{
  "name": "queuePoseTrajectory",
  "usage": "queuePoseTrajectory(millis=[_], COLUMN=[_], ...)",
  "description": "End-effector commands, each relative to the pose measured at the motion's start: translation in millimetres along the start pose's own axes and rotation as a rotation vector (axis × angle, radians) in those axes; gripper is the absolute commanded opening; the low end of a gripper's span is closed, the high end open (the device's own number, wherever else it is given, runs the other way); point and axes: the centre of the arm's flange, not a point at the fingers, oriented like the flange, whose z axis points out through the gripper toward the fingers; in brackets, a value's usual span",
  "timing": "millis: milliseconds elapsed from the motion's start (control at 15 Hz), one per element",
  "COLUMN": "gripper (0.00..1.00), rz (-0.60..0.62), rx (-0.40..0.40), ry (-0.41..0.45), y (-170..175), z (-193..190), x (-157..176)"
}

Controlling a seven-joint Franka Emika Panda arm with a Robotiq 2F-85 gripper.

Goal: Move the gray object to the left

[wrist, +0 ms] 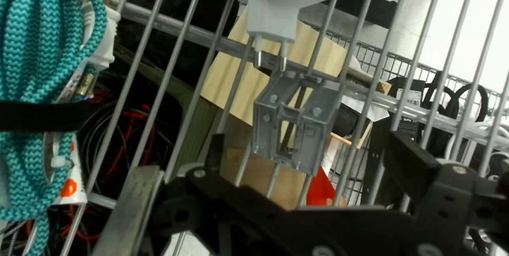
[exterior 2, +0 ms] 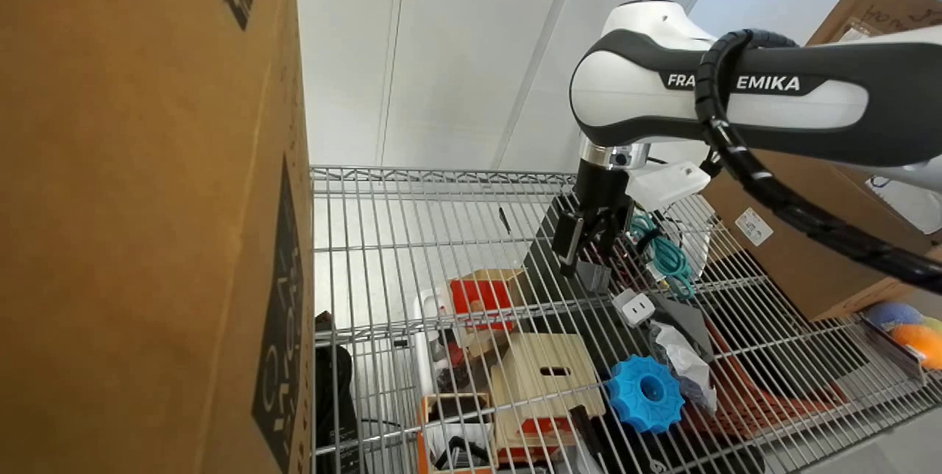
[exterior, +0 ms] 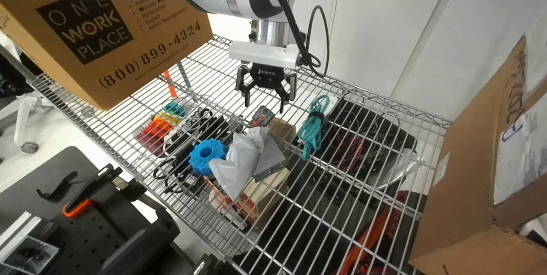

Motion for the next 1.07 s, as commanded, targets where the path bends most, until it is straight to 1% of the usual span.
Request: queuePoseTrajectory(millis=[0, 67, 133, 200, 467, 600, 800, 1000], gripper=[1.0, 1.0, 0.89, 0.72, 0.42, 0.29, 0.25, 0.23], rz=[-0.012, -0.016, -0.019, -0.017, 0.005, 0.019, 0.016, 0.006], rx=[0.03, 0.031, 0.039, 0.043, 0.035, 0.041, 0.037, 0.029], ry=[-0.018, -0.029, -0.035, -0.041, -0.031, -0.027, -0.036, -0.044], y=[0, -2, -4, -4, 3, 6, 3, -3], z=[0, 4, 7, 9, 5, 1, -5, -23], x=[16, 16, 16, 15, 9, 7, 4, -2])
